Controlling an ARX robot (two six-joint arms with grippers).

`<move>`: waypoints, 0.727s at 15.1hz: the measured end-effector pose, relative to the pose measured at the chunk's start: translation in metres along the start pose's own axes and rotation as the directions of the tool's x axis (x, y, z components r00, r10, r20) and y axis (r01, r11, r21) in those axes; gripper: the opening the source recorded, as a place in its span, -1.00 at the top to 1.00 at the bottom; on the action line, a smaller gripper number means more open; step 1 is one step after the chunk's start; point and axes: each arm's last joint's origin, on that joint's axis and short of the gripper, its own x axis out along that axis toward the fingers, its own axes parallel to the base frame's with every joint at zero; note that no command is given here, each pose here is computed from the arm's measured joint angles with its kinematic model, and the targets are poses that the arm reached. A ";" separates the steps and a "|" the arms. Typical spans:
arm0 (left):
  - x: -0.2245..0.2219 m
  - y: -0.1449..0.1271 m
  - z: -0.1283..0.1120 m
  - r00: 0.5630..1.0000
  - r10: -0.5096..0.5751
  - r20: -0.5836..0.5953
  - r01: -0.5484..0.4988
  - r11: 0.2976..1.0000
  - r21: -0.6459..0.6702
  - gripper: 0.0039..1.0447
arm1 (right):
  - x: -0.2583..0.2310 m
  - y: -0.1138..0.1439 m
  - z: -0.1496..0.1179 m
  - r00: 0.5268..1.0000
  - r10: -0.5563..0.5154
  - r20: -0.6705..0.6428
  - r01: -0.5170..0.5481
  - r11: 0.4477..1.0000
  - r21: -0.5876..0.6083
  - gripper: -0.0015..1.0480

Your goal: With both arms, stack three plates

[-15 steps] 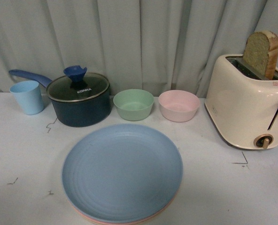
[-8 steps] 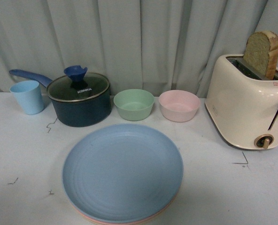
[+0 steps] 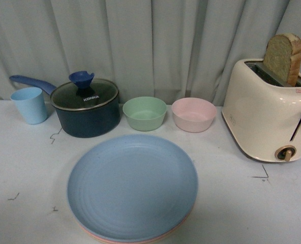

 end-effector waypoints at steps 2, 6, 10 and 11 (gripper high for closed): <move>0.000 0.000 0.000 1.000 0.000 0.000 0.000 1.000 0.000 -0.88 | -0.003 0.000 0.000 1.000 0.000 0.003 0.000 1.000 0.000 0.96; 0.000 0.000 0.000 1.000 0.000 0.000 0.000 1.000 0.000 -0.88 | -0.009 0.000 0.000 1.000 0.000 0.000 0.000 1.000 0.000 0.96; 0.000 0.000 0.000 1.000 0.002 0.000 -0.002 1.000 0.000 -0.88 | -0.020 0.000 -0.006 0.999 0.001 -0.040 -0.001 1.000 0.000 0.96; 0.000 0.000 0.000 1.000 0.000 0.000 0.000 1.000 0.000 -0.88 | -0.022 0.000 -0.001 1.000 0.001 0.013 -0.001 1.000 0.000 0.96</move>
